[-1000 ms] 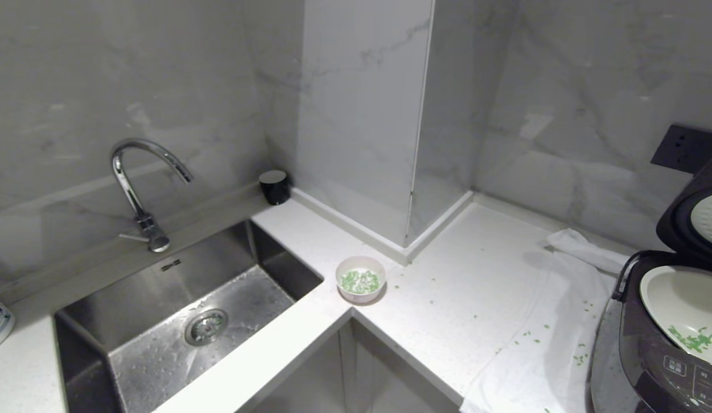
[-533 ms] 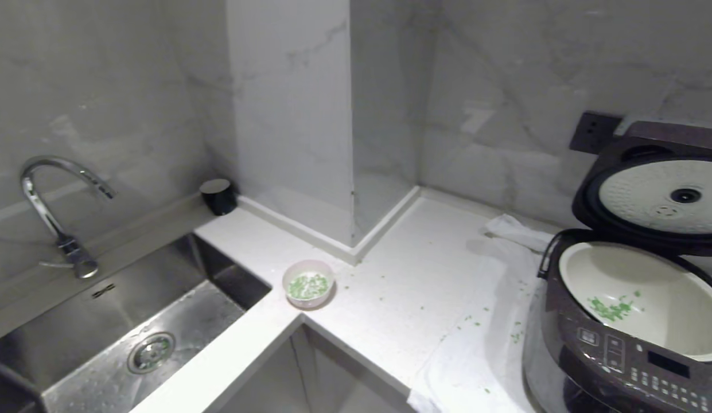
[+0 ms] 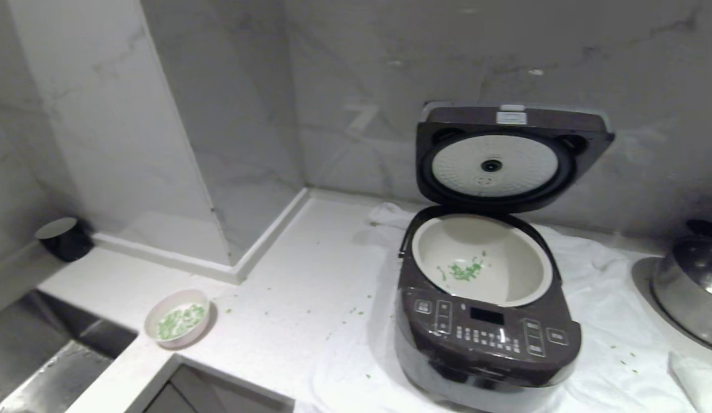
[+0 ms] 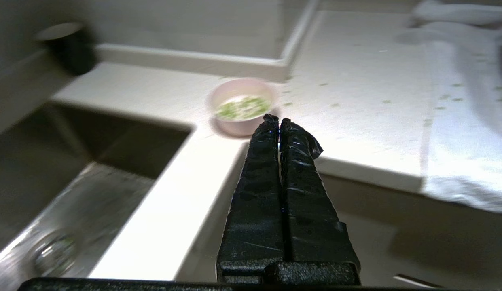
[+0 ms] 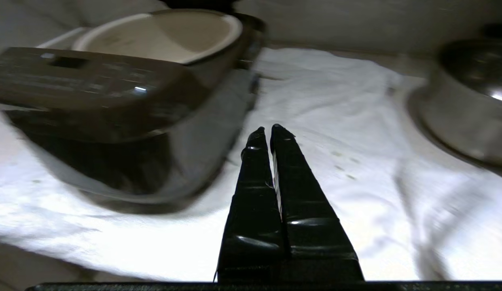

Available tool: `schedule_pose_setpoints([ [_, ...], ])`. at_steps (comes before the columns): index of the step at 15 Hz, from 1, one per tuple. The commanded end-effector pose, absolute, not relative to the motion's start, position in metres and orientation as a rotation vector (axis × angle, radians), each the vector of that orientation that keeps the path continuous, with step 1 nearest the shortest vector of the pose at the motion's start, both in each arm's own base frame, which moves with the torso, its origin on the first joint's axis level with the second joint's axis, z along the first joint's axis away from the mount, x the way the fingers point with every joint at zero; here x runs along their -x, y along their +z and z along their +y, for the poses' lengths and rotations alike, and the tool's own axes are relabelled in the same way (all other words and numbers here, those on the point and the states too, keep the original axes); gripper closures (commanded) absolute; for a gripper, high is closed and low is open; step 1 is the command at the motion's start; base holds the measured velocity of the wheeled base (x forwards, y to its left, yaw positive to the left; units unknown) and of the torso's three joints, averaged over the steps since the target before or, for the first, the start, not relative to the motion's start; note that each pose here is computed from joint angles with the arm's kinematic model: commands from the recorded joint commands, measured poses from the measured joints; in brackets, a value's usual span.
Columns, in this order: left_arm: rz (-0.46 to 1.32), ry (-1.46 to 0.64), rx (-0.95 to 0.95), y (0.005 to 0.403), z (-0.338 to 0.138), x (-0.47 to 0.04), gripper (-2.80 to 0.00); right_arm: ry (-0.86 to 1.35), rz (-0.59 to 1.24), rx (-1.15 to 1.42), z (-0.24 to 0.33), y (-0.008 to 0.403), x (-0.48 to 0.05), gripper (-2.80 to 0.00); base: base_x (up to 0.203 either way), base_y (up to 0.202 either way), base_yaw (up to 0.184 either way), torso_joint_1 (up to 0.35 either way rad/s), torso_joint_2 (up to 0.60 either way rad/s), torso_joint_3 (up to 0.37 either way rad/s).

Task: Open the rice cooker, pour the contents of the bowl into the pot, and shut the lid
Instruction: Pour the water from the bowl into the rice cooker

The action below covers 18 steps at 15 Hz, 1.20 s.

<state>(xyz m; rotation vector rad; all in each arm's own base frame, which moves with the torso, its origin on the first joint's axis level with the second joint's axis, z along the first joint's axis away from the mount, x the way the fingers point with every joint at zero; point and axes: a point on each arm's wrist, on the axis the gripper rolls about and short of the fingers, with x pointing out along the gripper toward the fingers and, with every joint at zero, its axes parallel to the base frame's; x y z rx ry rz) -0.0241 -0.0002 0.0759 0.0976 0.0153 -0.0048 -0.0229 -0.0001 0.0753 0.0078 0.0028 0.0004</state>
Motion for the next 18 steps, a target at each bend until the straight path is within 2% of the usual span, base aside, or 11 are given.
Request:
schedule_pose_setpoints([
  [1, 0.017, -0.005, -0.098, 0.0760, -0.0002, 0.0240, 0.00, 0.000, 0.002, -0.008, -0.0001, 0.0753, 0.0228, 0.00, 0.000, 0.010, -0.176, 0.007, 0.00, -0.002],
  [8, 0.018, -0.004, -0.087, 0.0755, -0.0001, 0.0239, 0.00, 0.000, 0.003, -0.008, -0.0001, 0.0752, 0.0228, 0.00, 0.002, 0.008, -0.158, 0.005, 0.00, 0.003],
  [14, 0.017, -0.001, -0.077, 0.0760, -0.0001, 0.0240, 0.00, 0.000, 0.003, -0.008, -0.0001, 0.0752, 0.0228, 0.00, 0.011, 0.000, -0.001, -0.001, 0.00, 0.000],
  [18, 0.016, 0.004, -0.030, 0.0760, 0.0000, 0.0240, 0.00, 0.000, 0.003, -0.008, -0.0001, 0.0752, 0.0228, 0.00, 0.174, 0.000, 0.000, 0.008, 0.00, 0.003],
])
